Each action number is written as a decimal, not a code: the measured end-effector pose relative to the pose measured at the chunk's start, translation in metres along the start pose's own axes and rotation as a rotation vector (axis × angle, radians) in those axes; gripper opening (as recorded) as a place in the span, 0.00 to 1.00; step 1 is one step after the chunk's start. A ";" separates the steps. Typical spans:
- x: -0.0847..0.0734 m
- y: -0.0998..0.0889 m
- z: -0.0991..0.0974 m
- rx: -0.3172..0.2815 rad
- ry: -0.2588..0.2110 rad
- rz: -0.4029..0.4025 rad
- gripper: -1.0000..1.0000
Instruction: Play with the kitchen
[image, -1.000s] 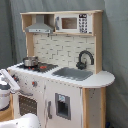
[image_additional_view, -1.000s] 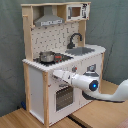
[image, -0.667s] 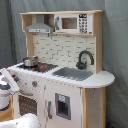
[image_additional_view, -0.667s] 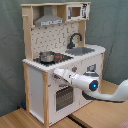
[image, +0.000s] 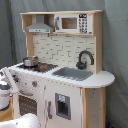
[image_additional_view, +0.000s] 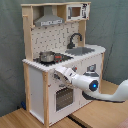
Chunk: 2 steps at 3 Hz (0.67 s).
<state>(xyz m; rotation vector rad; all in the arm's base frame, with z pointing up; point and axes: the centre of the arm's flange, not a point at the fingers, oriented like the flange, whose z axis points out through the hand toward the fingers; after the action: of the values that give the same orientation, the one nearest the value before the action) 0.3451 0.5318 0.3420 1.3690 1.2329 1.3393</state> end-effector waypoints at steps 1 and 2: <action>0.000 0.000 0.000 0.000 0.000 0.063 0.00; 0.000 0.000 0.000 0.000 0.000 0.065 1.00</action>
<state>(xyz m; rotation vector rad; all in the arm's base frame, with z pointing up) 0.3450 0.5319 0.3420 1.4193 1.1981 1.3840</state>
